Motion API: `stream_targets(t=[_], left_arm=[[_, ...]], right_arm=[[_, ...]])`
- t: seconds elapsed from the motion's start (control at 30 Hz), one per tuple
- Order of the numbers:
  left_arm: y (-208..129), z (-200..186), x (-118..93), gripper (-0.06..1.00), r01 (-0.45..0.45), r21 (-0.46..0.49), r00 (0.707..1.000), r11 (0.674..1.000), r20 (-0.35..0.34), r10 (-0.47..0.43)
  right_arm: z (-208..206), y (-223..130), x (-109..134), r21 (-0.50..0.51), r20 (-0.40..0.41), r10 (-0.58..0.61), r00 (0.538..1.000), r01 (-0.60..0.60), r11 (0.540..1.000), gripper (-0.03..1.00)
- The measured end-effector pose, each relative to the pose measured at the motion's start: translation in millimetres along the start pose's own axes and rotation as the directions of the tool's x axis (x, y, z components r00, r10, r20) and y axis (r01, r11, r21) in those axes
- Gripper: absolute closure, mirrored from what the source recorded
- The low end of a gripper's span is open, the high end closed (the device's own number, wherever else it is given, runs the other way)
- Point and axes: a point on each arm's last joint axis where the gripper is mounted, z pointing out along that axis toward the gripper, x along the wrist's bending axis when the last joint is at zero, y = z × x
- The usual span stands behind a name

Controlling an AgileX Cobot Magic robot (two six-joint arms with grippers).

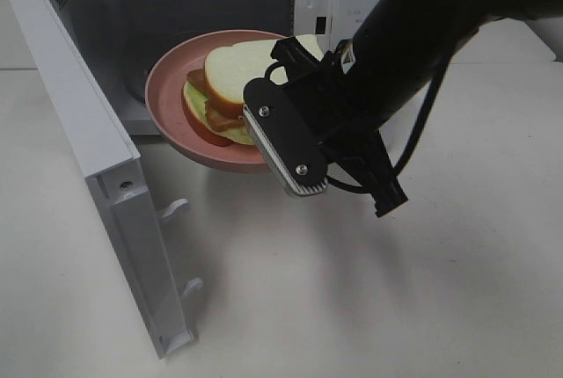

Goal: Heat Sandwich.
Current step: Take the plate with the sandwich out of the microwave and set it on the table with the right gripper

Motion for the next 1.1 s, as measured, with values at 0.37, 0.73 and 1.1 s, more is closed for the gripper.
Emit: stream_targets(t=[0.37,0.73,1.1], left_arm=[[0,0,0,-0.03,0.000,0.000,1.000,1.000,0.000,0.000],[0,0,0,-0.03,0.000,0.000,1.000,1.000,0.000,0.000],[0,0,0,-0.03,0.000,0.000,1.000,1.000,0.000,0.000]], right_arm=[[-23,-4,39,0.008,-0.007,0.041,0.999,-0.041,0.999,0.93],[-50,-9,82,0.017,0.008,0.100,0.995,-0.100,0.995,0.93],[-70,-21,129,0.109,-0.006,0.172,0.985,-0.171,0.979,0.93]])
